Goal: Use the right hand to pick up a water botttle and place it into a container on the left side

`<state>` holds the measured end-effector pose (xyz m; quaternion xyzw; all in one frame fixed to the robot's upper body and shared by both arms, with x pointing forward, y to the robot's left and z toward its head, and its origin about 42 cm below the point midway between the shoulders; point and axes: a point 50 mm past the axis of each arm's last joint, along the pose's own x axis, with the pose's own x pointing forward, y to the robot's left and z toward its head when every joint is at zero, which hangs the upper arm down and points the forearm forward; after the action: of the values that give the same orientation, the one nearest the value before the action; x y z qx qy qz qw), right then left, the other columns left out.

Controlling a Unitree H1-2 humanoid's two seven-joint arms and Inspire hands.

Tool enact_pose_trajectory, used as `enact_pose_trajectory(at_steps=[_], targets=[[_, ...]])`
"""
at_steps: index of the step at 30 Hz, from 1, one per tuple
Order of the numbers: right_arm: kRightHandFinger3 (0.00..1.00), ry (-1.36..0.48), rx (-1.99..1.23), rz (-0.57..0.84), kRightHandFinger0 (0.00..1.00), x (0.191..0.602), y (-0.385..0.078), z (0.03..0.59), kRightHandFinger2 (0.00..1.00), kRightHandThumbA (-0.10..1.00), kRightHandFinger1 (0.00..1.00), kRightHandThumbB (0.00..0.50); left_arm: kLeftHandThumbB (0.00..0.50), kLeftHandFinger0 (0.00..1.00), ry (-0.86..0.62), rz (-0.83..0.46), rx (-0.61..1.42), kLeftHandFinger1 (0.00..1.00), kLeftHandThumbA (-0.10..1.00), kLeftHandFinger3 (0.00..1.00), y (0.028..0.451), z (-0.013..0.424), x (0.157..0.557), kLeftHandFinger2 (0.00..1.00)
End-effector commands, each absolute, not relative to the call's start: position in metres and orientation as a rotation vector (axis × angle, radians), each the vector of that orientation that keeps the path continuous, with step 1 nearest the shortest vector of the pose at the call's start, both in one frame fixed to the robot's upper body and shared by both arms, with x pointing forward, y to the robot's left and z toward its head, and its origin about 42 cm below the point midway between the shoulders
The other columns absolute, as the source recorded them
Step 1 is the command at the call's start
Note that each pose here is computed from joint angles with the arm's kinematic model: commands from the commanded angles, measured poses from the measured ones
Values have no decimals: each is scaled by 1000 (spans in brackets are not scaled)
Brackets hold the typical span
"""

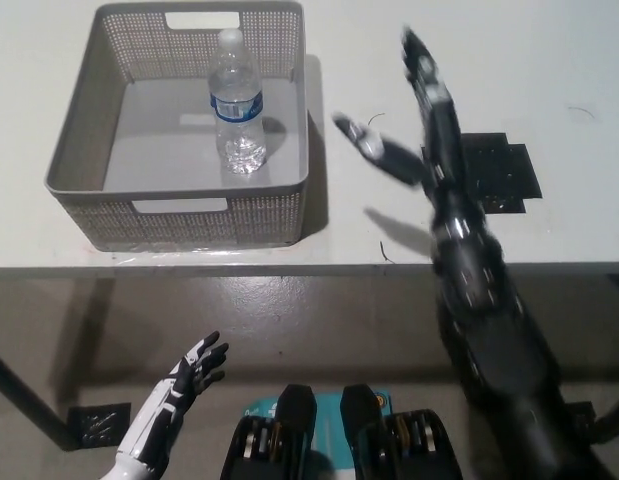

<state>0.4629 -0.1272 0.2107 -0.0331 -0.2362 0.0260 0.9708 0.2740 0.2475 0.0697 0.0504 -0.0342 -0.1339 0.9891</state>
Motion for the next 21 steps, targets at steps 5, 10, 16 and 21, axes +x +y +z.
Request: enact_pose_trajectory(at_steps=[5, 10, 16, 21], targets=[[1000, -568, -39, 9, 1000, 325, -198, 157, 1000, 1000, 1000, 378, 188, 1000, -90, -251, 98, 1000, 1000, 1000, 258, 68, 260, 1000], [1000, -416, -85, 40, 1000, 301, -206, 112, 1000, 1000, 1000, 358, 197, 1000, -80, -240, 97, 1000, 1000, 1000, 260, 65, 258, 1000], [1000, -307, -127, 60, 1000, 284, -206, 80, 1000, 1000, 1000, 376, 190, 1000, -69, -229, 92, 1000, 1000, 1000, 258, 61, 251, 1000], [1000, -280, -105, 63, 1000, 288, -208, 74, 1000, 1000, 1000, 415, 195, 1000, -66, -231, 77, 1000, 1000, 1000, 257, 60, 252, 1000]])
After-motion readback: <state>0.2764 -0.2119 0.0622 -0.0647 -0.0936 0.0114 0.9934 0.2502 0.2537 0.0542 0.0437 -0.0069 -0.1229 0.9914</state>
